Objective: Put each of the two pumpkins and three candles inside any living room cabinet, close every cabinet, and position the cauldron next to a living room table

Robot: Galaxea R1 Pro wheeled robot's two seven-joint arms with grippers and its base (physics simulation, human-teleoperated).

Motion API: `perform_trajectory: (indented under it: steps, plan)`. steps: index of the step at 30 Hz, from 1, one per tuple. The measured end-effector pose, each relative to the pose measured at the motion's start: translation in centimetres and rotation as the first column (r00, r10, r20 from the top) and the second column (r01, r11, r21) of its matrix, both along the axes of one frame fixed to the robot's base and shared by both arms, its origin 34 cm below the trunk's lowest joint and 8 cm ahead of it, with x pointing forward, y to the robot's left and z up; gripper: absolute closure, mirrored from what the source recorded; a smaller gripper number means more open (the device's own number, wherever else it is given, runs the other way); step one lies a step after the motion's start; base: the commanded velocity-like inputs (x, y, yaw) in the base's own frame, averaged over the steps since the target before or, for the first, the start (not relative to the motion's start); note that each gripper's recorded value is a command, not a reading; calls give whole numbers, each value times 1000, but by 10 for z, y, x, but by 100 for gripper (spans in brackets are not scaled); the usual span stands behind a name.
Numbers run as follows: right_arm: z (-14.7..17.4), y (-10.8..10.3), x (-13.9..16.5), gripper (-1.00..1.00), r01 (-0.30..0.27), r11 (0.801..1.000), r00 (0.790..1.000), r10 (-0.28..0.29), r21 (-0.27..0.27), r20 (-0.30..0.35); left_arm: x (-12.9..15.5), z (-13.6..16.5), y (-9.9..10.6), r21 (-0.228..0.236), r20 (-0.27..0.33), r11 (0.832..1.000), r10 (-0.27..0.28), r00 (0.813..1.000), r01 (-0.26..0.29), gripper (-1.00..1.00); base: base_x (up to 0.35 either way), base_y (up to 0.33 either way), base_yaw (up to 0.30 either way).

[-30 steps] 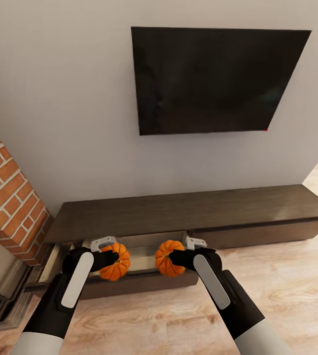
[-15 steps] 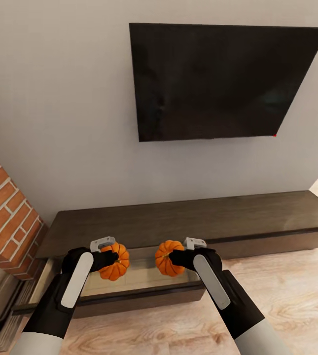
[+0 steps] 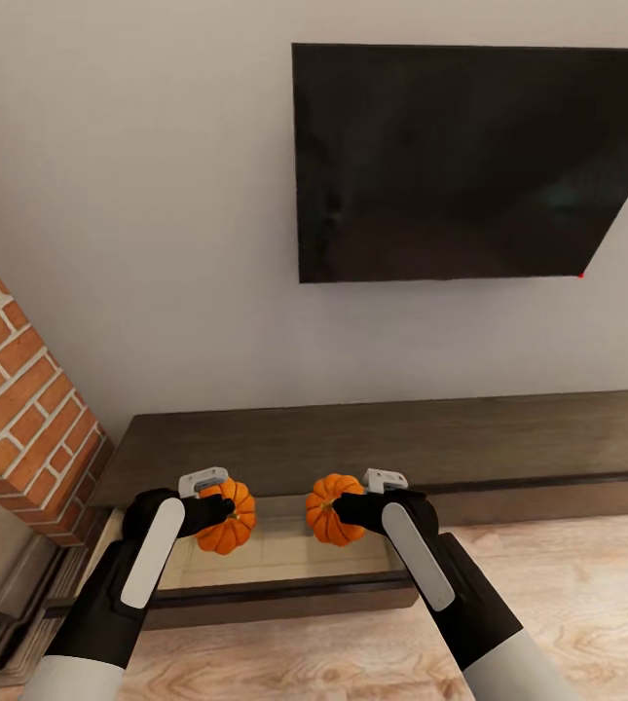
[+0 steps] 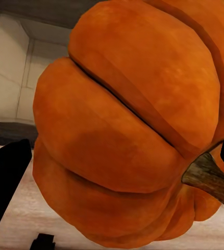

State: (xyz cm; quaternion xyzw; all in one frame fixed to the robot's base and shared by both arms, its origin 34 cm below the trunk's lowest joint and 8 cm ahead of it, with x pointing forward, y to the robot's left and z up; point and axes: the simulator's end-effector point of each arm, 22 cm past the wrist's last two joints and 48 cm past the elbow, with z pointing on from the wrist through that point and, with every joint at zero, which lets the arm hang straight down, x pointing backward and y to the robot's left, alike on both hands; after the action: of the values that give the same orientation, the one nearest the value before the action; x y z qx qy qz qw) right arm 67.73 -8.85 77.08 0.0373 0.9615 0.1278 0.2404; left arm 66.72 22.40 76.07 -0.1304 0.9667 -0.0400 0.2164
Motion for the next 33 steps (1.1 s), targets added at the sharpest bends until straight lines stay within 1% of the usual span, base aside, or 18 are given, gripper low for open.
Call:
perform_trajectory:
  steps: [12,15,17,20,27,33]
  plan:
    - [-1,0,0,100,-1,1000,1000,1,-2,-1,0,0,0,1,-1,1000,0,1000,0,100,133,-23,3]
    - [-1,0,0,100,-2,1000,1000,2,-5,-1,0,0,0,-5,0,1000,2,1000,-2,100,146,69,130]
    - [-1,0,0,100,-1,1000,1000,1,-1,-1,-1,0,1,4,-2,1000,0,1000,0,100,122,55,215]
    - [-1,0,0,100,-1,1000,1000,1,0,-2,0,-1,0,2,-1,1000,-1,1000,1,100,44,19,97]
    - [-1,0,-1,100,-1,1000,1000,1,0,-2,0,0,-1,3,0,1000,-3,1000,3,100,116,30,14]
    - [-1,0,0,100,-1,1000,1000,1,-1,-2,0,0,-1,5,0,1000,-4,1000,4,100,146,-53,1]
